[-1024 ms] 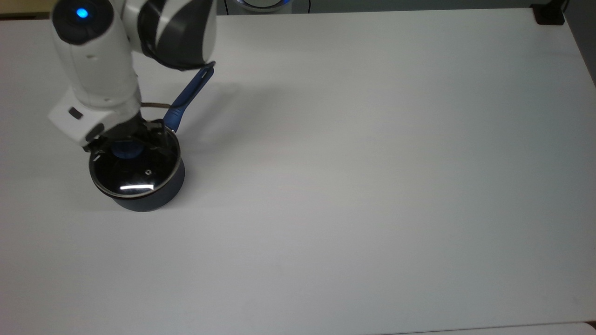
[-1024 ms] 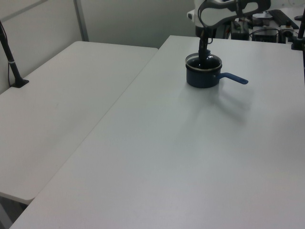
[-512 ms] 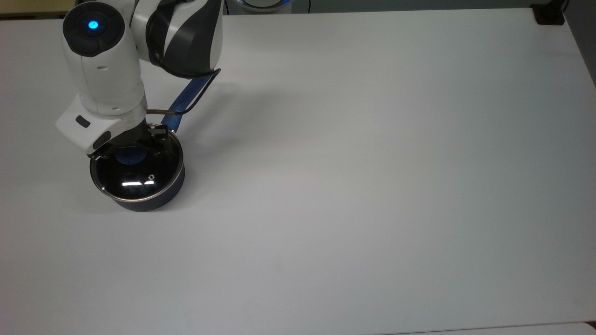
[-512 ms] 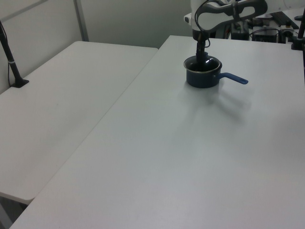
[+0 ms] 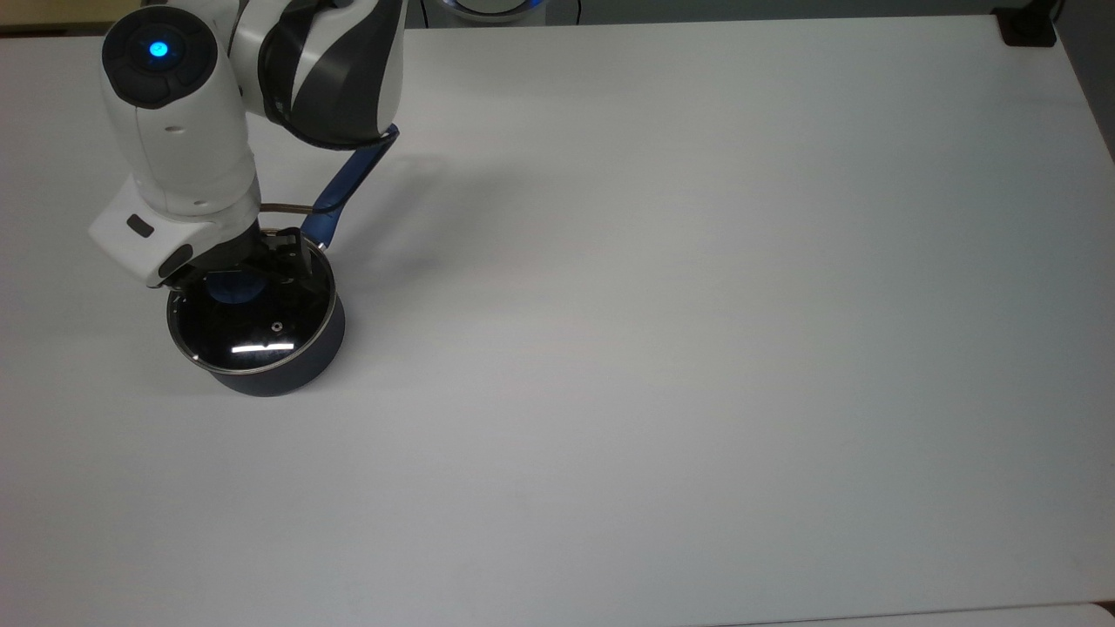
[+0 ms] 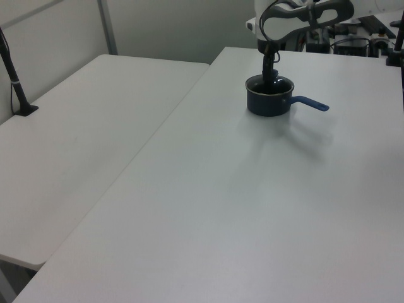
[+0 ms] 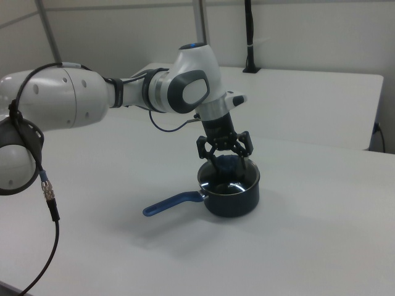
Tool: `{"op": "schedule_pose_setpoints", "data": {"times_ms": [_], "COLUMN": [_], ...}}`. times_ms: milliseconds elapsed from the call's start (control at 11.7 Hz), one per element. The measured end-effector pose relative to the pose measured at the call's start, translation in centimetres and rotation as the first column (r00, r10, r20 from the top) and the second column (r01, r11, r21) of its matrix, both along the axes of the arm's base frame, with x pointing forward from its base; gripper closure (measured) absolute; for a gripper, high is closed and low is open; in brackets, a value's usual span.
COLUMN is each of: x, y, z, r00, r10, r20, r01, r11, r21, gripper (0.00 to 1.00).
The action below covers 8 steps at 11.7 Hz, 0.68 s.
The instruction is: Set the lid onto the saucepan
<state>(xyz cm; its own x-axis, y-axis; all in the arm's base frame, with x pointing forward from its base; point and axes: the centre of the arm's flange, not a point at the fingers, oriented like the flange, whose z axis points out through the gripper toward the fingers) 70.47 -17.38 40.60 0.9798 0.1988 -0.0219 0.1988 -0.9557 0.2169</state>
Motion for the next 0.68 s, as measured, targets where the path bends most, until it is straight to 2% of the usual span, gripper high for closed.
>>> {"op": "schedule_pose_setpoints", "data": {"times_ms": [85,341,512,683], "x": [0.0,-0.4,-1.7,-4.7], "y": [-0.1,0.5,2.9,6.6], "z": [0.1,3.6,8.2,11.9], "r00": [1.000,0.999,0.987,0.976], "r10": [-0.002,-0.008,-0.112,-0.200], "r20": [0.002,0.049,0.116,0.086], "r01": [0.002,0.007,0.107,0.190], "r11": [1.000,1.000,0.993,0.976], "r21": [-0.001,0.004,0.043,0.110], "gripper": [0.01,0.00,0.00,0.00]}}
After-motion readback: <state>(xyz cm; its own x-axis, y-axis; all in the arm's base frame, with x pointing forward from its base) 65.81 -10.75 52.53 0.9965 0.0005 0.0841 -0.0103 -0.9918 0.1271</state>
